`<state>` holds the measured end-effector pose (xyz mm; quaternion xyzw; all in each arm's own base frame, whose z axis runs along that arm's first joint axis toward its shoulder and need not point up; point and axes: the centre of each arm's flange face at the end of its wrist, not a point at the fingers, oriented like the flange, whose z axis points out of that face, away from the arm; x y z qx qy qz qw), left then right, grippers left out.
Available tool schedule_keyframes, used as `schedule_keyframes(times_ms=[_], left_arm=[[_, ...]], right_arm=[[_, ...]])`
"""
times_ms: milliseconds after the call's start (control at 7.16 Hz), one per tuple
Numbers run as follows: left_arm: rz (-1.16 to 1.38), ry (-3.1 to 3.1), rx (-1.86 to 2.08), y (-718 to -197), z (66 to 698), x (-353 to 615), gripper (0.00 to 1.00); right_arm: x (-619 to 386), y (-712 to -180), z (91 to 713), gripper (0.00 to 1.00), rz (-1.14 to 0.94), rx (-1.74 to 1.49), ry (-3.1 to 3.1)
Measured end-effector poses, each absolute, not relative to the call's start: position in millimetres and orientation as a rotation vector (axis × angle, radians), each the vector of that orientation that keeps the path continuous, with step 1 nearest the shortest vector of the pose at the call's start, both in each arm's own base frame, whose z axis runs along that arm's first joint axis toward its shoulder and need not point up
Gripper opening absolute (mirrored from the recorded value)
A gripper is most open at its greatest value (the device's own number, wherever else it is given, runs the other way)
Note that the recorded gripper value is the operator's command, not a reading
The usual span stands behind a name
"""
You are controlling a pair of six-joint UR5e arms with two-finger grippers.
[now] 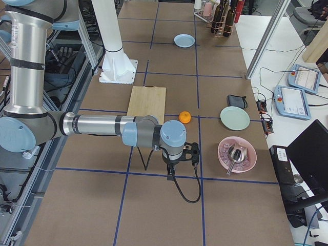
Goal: Pick orange to plate
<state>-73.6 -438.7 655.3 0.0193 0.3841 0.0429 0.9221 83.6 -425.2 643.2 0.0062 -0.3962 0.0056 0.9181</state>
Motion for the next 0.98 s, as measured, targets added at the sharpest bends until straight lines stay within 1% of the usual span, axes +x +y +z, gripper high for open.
schedule_keyframes(times_ms=[559,978], left_arm=[[0.114,0.787,0.092,-443,648,-73,1.00],[0.157,0.795,0.222,-457,626,-52,1.00]], right_arm=[[83,-429,638,1.00,0.017,0.019,-0.819],[82,-432,634,1.00,0.012,0.025,-0.823]])
